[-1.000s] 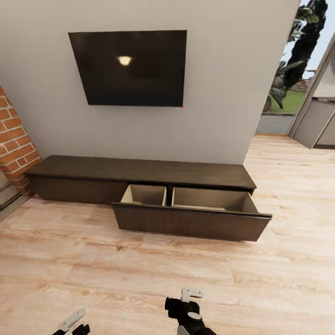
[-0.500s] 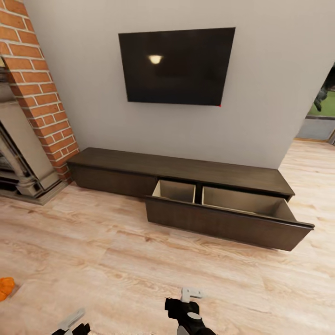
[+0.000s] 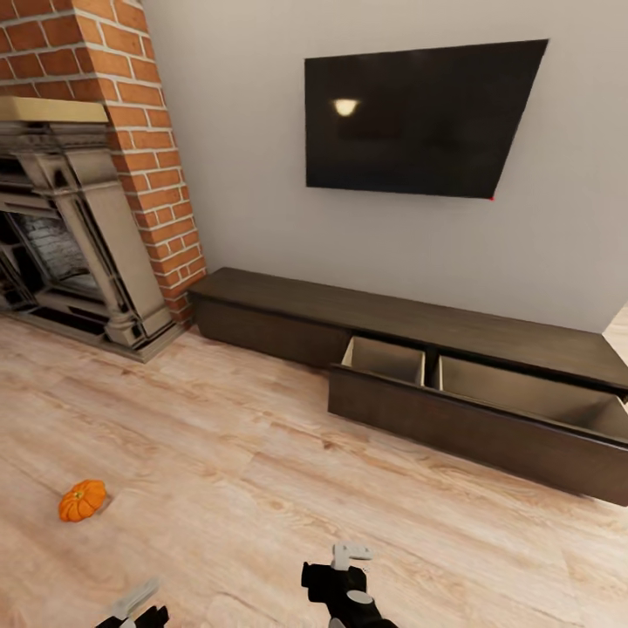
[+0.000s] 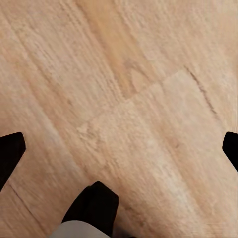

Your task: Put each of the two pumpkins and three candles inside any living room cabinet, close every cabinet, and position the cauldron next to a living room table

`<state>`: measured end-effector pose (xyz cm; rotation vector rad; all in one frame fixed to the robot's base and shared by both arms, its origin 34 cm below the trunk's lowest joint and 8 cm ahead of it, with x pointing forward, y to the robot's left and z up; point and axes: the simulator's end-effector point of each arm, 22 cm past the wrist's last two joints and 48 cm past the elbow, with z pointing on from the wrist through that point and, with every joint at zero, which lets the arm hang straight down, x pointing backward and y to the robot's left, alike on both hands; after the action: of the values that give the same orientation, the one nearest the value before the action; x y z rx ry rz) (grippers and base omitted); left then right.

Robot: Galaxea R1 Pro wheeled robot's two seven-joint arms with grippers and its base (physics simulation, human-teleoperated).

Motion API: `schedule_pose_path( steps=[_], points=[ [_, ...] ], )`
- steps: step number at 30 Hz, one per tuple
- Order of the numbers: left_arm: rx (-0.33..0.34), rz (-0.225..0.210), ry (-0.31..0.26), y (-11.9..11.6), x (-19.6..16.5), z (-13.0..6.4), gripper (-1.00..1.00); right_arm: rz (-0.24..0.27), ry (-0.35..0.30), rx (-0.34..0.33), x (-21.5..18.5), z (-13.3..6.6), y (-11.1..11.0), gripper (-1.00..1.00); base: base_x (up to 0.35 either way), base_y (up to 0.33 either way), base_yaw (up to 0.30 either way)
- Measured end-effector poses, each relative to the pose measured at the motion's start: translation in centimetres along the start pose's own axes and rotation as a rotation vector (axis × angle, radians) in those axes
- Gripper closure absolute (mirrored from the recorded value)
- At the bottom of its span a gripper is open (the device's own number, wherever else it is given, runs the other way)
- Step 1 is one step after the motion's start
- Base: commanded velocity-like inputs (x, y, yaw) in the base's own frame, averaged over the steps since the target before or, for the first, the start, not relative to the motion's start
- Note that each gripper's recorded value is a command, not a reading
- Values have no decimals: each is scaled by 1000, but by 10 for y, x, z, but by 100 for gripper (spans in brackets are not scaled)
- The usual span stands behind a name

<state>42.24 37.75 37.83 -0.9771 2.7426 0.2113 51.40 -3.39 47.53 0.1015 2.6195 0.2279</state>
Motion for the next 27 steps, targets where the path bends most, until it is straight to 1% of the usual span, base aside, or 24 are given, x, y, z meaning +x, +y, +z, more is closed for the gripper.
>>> schedule_pose_path(
  steps=[8, 21, 23, 27],
  points=[
    [-3, 3, 3, 1, 2, 1, -100, -3, 5, -6, 3, 1, 1, -100, 20, 311, 249],
    [-9, 6, 10, 4, 5, 3, -100, -6, 16, -6, 7, 3, 1, -100, 157, 310, 246],
    [-10, 7, 11, 4, 5, 4, -100, -14, 16, -8, 9, 3, 2, -100, 200, 300, 161],
    [-11, 8, 11, 4, 5, 4, -100, -48, 16, -24, 14, 1, 10, -100, 202, 298, 43]
  ],
)
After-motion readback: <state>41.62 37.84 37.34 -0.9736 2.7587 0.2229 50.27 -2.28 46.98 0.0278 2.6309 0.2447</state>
